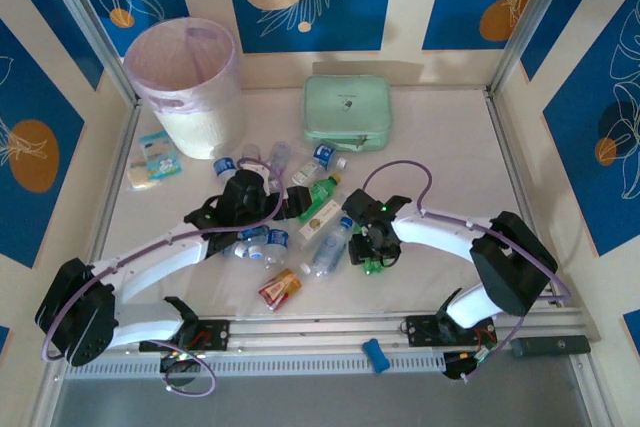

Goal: Put the plastic bottles in the bin

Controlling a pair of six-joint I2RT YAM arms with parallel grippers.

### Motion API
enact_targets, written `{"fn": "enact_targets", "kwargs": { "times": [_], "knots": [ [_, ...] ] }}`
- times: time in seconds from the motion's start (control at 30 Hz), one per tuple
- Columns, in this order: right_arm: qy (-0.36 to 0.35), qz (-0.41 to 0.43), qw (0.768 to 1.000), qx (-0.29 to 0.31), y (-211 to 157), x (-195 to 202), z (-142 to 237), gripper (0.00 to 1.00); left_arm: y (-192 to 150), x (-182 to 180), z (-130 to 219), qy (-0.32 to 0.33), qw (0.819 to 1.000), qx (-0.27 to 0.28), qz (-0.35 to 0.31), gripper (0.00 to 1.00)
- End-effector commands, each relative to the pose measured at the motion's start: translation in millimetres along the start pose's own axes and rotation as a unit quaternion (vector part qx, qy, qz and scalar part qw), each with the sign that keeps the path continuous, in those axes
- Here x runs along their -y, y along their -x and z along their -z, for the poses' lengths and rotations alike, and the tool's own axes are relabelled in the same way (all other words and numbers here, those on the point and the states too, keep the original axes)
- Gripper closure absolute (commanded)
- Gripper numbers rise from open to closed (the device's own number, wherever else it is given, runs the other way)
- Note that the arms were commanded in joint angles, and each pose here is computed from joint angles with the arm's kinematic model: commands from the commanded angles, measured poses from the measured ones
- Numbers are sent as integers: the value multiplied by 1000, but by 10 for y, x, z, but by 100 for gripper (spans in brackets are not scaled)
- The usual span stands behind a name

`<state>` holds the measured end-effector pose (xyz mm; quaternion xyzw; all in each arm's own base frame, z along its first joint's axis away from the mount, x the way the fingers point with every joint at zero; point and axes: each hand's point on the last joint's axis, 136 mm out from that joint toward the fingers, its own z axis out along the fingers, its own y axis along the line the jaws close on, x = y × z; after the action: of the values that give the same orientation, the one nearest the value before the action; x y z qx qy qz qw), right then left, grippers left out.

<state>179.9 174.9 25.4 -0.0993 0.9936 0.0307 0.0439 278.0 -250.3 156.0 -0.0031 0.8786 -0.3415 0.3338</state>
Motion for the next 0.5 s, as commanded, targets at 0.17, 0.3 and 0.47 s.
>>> {"fn": "enact_targets", "kwargs": {
  "times": [0.17, 0.3, 0.47],
  "knots": [
    [21, 19, 997, 69, 146, -23, 437, 49, -55, -58, 17, -3, 1000, 15, -2, 0],
    [74, 42, 987, 136, 350, -162, 824, 49, 31, -12, 84, -10, 999, 33, -3, 0],
    [176, 71, 955, 229, 615, -459, 1353, 49, 195, 90, 203, -15, 998, 58, 1, 0]
  ]
}}
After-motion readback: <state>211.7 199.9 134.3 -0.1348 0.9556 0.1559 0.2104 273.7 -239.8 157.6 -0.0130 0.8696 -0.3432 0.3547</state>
